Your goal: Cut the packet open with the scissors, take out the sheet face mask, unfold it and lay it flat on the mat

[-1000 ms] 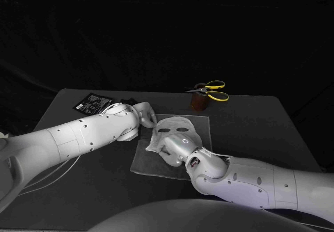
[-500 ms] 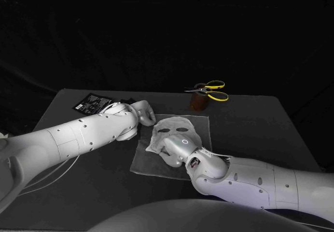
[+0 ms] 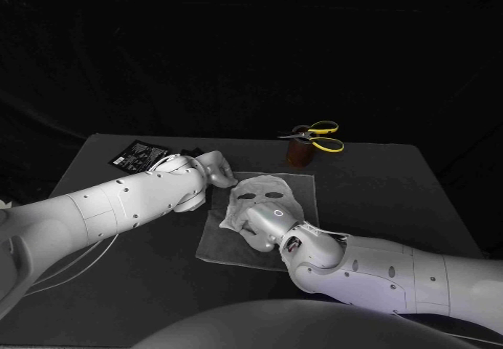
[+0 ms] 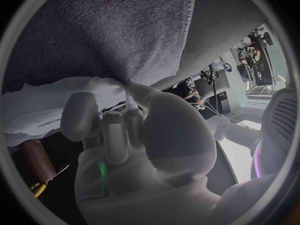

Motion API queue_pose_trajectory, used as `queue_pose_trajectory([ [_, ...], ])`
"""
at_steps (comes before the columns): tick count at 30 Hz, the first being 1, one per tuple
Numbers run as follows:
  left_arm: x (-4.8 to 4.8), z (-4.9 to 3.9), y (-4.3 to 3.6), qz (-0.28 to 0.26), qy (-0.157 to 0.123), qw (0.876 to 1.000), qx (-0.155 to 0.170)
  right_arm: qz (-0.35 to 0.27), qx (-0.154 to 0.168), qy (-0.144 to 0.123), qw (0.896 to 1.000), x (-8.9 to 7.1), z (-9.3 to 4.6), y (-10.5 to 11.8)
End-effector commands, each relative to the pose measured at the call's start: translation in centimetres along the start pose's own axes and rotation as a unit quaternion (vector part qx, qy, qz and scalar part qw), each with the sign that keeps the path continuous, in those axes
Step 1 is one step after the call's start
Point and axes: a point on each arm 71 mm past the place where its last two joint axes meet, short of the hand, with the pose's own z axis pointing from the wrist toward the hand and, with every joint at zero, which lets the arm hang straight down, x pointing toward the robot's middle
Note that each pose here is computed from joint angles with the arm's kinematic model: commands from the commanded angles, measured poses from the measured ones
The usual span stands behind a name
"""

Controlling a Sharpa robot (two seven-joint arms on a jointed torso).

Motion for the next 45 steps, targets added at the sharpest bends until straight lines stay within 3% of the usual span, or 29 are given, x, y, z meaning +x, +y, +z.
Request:
queue_pose_trajectory([
  [1, 0.15, -0.08, -0.54, -0.012, 0.007, 1.000, 0.021, -0.001, -0.001, 0.010, 1.000, 0.3, -0.1, -0.1],
  [15, 0.45, 0.14, -0.99, 0.002, 0.013, 1.000, 0.023, -0.001, -0.003, 0.011, 1.000, 0.3, -0.1, 0.1],
  [28, 0.46, 0.70, -1.18, 0.062, -0.007, 0.998, 0.008, -0.001, -0.002, 0.013, 1.000, 0.3, -0.1, 0.1],
  [45, 0.67, 0.68, -1.87, 0.123, -0.025, 0.992, 0.017, -0.005, 0.001, 0.015, 1.000, 0.4, -0.1, -0.1],
])
